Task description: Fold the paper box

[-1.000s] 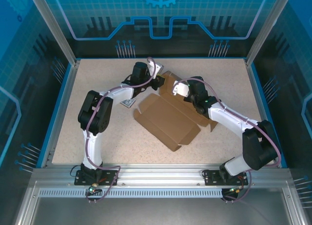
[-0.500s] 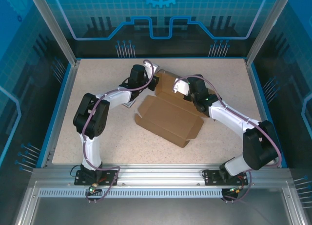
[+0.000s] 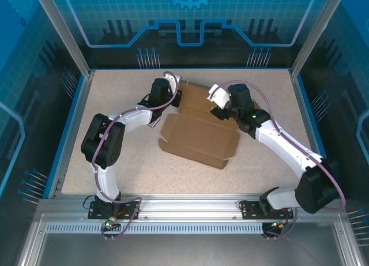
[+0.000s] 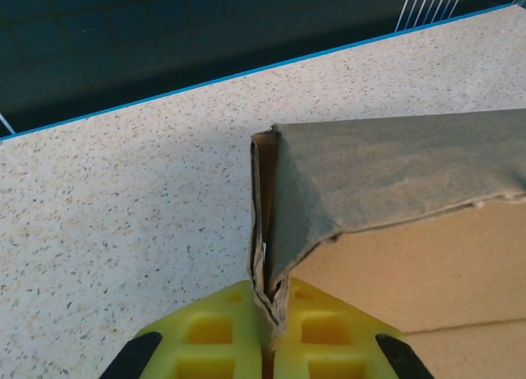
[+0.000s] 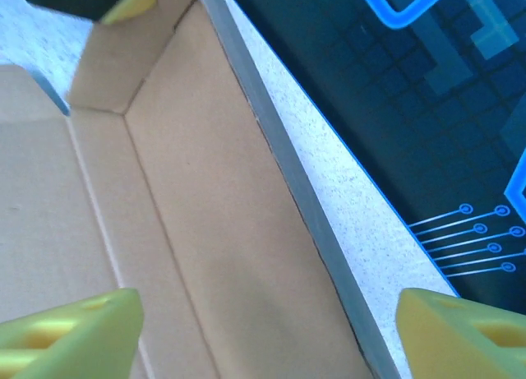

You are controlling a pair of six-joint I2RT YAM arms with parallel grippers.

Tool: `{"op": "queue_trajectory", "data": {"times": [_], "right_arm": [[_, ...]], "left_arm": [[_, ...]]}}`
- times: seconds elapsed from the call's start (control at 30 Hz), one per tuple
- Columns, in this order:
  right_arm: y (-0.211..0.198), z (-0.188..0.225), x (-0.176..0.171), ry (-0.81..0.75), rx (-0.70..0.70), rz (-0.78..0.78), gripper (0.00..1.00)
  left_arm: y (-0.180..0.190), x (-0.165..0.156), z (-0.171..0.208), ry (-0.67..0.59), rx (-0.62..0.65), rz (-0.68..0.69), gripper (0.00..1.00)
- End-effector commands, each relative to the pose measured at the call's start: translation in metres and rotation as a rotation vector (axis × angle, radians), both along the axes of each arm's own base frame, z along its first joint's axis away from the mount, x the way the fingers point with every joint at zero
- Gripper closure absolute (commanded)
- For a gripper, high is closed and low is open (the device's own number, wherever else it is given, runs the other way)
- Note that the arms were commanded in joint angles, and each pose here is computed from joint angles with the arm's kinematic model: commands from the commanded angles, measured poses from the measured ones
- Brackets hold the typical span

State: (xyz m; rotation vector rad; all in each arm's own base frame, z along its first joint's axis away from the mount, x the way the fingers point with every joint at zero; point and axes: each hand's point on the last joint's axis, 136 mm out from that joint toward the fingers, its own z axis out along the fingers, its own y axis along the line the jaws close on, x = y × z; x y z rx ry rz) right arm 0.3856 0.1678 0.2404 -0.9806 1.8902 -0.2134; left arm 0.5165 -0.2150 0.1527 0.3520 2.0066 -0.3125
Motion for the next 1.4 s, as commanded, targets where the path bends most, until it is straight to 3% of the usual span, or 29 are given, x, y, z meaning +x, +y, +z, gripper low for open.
{"op": "queue_trajectory", "data": {"times": [0.0, 0.2, 0.6, 0.97, 1.37], "right_arm": [[-0.005, 0.031, -0.018, 0.039, 0.191, -0.052, 0.13], [-0.044, 0.033, -0.021, 0.187, 0.384, -0.227, 0.09], [-0.088, -0.017, -0.002, 0.413, 0.491, -0.517, 0.11], [-0.078, -0.035, 0.010, 0.482, 0.576, -0.519, 0.17], [-0.042, -0.019, 0.034, 0.502, 0.799, -0.398, 0.22]], "left_arm": [[0.001, -0.006, 0.019, -0.023, -0.029, 0.038, 1.00], [-0.001, -0.008, 0.021, -0.021, -0.032, 0.043, 1.00], [0.003, -0.011, 0.027, -0.033, -0.019, 0.056, 1.00], [0.002, -0.013, 0.027, -0.029, -0.020, 0.052, 1.00], [-0.001, -0.016, 0.025, -0.025, -0.013, 0.043, 1.00]]}}
